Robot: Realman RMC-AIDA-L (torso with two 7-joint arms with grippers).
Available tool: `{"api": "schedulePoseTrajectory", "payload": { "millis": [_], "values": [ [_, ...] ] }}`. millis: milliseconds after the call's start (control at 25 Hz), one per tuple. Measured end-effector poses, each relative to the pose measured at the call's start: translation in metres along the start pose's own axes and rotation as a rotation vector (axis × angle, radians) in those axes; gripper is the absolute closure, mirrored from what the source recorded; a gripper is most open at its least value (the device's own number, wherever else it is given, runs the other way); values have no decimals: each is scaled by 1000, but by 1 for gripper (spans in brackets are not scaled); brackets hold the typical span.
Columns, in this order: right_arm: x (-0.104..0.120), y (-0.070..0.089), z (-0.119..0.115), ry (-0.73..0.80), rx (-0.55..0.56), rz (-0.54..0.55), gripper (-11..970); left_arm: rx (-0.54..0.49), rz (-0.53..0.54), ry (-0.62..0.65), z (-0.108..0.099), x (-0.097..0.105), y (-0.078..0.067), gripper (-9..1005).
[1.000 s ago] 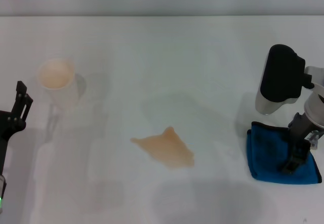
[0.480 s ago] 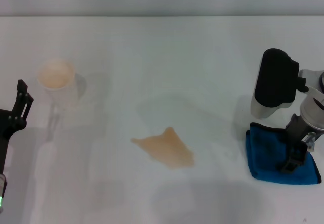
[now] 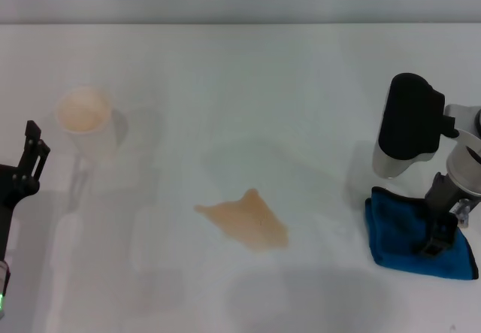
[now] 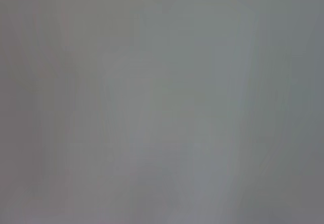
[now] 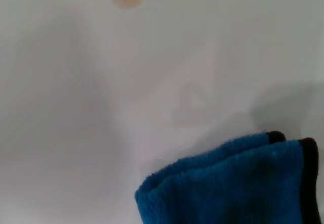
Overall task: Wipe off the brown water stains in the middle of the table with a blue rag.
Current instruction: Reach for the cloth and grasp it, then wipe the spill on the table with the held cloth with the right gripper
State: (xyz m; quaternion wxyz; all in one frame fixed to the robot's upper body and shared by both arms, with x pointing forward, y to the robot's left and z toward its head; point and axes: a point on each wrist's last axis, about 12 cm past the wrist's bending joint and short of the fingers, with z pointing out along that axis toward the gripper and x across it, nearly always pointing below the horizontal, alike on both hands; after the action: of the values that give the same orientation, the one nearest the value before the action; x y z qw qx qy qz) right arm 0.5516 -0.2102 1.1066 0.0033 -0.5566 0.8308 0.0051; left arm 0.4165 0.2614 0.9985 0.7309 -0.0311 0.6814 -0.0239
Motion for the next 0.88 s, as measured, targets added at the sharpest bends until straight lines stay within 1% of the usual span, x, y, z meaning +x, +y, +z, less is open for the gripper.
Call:
{"api": "schedulePoseTrajectory", "payload": {
  "millis": [280, 400, 600, 720, 880],
  "values": [
    [1, 4, -1, 25, -34, -6, 409, 5, -1, 0, 0, 0, -1, 134],
    [-1, 4, -4, 0, -28, -7, 606, 5, -2, -3, 0, 0, -1, 135],
    [-3, 3, -6, -16, -22, -3, 734, 3, -3, -3, -1, 0, -1, 135],
    [-7, 3, -8, -36, -23, -8, 747, 1, -4, -4, -1, -1, -1, 135],
    [-23, 8, -10, -98, -40, -44, 764, 1, -5, -4, -1, -1, -1, 135]
  ]
}}
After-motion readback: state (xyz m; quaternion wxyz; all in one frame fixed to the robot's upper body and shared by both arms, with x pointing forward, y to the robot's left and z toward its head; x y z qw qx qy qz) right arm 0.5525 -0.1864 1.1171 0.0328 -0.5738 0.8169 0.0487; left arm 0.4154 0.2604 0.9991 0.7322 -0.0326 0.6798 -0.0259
